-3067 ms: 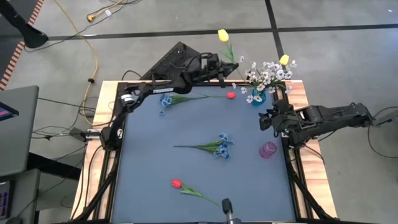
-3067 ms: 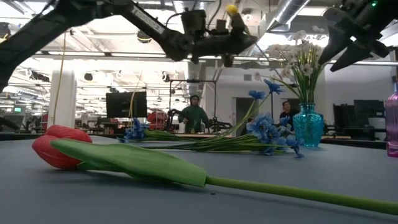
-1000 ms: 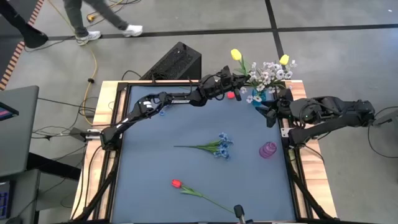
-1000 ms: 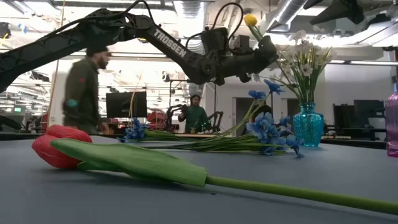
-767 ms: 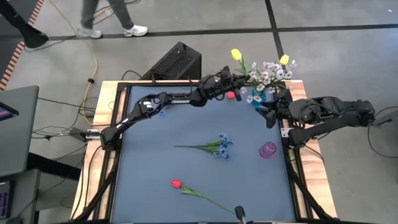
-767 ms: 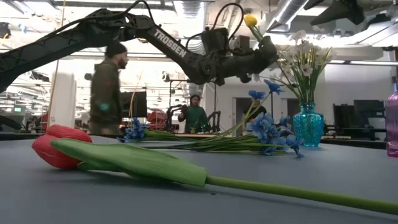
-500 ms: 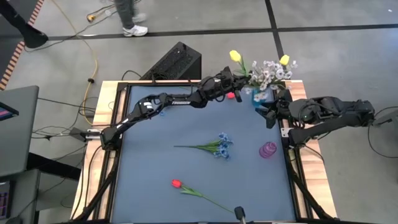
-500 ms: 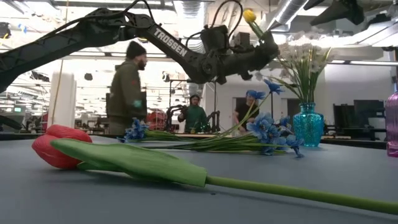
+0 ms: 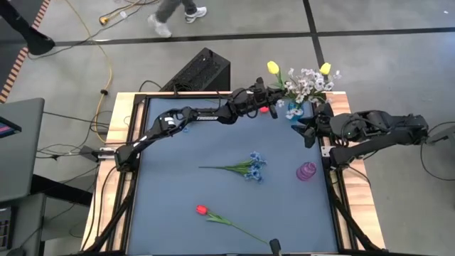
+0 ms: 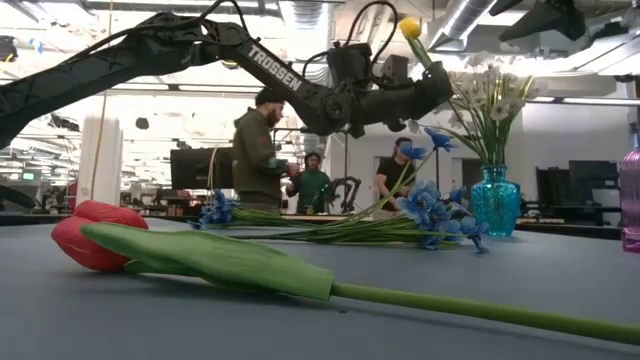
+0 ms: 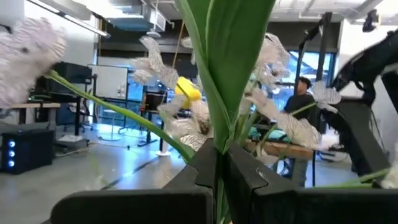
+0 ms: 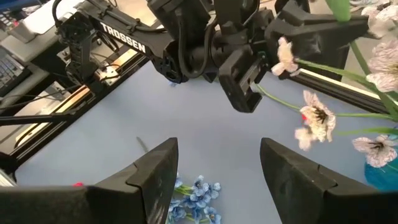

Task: Sort flowers into vase by color
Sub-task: Put the yellow flower into the blue vase

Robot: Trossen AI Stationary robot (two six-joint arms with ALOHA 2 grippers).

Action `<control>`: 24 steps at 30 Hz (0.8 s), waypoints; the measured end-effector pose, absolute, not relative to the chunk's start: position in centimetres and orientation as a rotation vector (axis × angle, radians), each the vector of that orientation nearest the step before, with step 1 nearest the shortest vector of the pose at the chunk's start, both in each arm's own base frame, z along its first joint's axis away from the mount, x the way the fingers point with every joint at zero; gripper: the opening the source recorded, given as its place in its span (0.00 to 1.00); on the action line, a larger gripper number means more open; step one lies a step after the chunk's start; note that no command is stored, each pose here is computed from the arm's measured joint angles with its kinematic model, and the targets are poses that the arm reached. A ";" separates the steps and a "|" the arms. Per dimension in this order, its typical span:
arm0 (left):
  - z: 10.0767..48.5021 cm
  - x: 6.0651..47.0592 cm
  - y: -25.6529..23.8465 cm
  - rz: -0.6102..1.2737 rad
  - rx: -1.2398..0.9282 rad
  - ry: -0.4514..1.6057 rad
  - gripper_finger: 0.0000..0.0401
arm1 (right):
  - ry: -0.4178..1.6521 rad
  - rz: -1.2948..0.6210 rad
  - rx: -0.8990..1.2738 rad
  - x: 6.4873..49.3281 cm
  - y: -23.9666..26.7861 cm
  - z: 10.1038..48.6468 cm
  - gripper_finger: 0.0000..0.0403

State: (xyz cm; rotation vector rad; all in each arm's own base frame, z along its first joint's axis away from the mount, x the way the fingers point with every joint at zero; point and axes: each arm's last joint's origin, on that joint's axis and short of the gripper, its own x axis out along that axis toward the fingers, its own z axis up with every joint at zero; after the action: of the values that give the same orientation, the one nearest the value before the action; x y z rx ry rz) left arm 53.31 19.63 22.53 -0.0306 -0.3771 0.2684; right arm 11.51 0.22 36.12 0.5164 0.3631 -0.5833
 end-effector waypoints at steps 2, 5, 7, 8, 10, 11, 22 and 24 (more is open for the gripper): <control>22.4 53.4 19.5 0.268 -0.019 -0.358 0.00 | 0.363 -0.583 0.516 11.5 0.2 36.1 0.63; 22.3 53.5 19.3 0.264 -0.017 -0.352 0.00 | 0.364 -0.583 0.514 11.5 0.2 36.1 0.63; 22.2 53.6 19.2 0.263 -0.018 -0.345 0.00 | 0.364 -0.583 0.513 11.5 0.2 36.1 0.63; 22.2 53.6 19.2 0.263 -0.019 -0.344 0.00 | 0.364 -0.583 0.513 11.5 0.2 36.1 0.63; 22.2 53.6 19.1 0.262 -0.019 -0.340 0.00 | 0.364 -0.583 0.513 11.5 0.2 36.1 0.63; 22.2 53.6 19.1 0.262 -0.020 -0.340 0.00 | 0.364 -0.583 0.513 11.5 0.2 36.1 0.63; 22.3 53.7 19.0 0.253 -0.013 -0.333 0.00 | 0.267 -0.510 0.399 12.2 0.3 37.4 0.63; 22.2 53.8 19.0 0.237 -0.008 -0.320 0.00 | 0.240 -0.520 0.337 12.5 0.3 37.7 0.63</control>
State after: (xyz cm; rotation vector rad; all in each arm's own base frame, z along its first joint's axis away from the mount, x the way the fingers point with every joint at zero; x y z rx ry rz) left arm 53.77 18.97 22.21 -0.0075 -0.3204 0.2373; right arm 12.48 0.28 37.74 0.3373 0.2396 -0.5195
